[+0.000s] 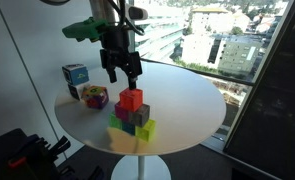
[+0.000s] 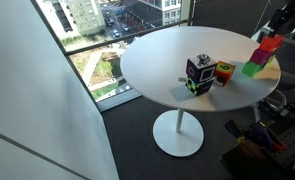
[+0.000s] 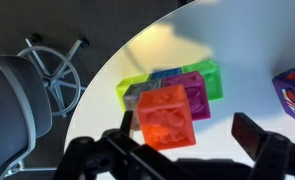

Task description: Pick up the orange block and put it on the block with the number six on it

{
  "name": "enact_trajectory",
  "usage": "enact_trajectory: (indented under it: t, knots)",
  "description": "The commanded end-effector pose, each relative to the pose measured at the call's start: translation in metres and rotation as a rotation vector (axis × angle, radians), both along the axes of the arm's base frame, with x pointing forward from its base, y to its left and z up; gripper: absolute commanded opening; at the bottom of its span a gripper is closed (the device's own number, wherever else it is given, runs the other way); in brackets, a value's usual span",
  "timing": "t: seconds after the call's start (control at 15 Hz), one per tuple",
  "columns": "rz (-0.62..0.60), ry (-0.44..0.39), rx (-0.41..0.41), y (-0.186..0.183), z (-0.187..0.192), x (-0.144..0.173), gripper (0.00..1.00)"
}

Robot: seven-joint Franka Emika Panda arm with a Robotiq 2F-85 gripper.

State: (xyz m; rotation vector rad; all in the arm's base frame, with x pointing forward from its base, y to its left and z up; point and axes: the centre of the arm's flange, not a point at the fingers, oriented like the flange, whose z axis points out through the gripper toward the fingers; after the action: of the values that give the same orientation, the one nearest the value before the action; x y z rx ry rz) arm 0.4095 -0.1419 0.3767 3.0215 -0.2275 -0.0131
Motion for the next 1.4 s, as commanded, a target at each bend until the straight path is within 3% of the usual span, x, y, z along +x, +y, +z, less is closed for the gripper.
enact_trajectory:
  t: [0.0, 1.33]
  knots:
    - [-0.010, -0.005, 0.012, -0.017, -0.002, 0.009, 1.00]
    - [-0.020, 0.005, 0.015, -0.020, -0.015, 0.011, 1.00]
